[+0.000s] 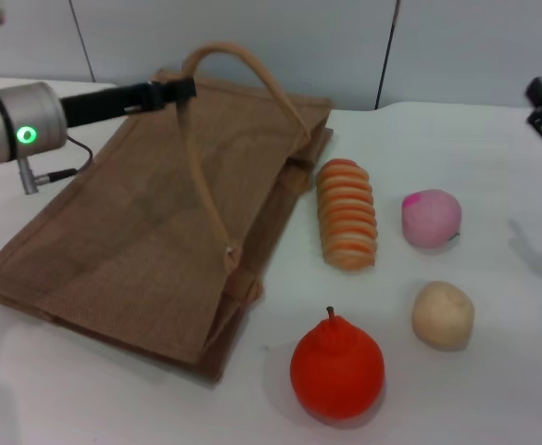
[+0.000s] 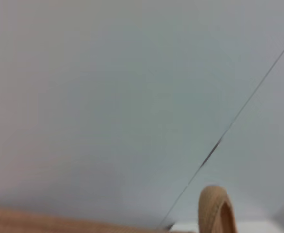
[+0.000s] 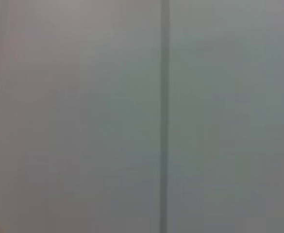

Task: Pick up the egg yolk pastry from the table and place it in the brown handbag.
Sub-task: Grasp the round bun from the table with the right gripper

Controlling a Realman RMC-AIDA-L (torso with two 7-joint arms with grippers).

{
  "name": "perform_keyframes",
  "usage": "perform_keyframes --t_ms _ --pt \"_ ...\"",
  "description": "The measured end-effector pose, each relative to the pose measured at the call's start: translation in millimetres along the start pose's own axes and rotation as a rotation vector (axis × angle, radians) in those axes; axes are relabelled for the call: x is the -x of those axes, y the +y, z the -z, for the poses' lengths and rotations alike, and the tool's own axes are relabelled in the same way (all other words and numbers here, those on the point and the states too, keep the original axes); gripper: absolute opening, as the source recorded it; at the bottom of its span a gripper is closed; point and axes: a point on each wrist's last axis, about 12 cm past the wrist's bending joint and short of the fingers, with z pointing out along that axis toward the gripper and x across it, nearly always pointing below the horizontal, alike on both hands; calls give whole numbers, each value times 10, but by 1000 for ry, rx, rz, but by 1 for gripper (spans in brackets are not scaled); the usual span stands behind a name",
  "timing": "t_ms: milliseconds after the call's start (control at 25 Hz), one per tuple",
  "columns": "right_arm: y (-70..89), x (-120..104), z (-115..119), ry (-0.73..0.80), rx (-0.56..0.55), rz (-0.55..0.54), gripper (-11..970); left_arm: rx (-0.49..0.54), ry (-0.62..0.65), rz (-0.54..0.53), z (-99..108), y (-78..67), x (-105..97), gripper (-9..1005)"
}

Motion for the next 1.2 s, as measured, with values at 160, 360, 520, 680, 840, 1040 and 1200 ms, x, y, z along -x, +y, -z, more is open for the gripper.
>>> perform_keyframes --t_ms 160,360,520,680,840,1040,1200 --pt "-13 -10 -30 53 81 -3 821 -52 -89 3 130 -12 12 122" --pt "-40 16 -7 122 225 -34 822 -117 -183 -12 277 -50 -1 121" --pt "-122 66 49 215 349 -62 823 -144 -195 -11 308 -71 4 121" --pt "-110 134 96 261 477 -70 824 -143 -206 -8 325 -65 14 122" --pt "-94 114 128 362 562 -82 825 -143 -207 -7 328 -64 12 122" --pt "-44 123 126 426 656 -94 826 -148 -208 -3 316 -72 23 121" --pt "-3 105 115 484 715 -95 827 -151 -208 -4 306 -78 33 121"
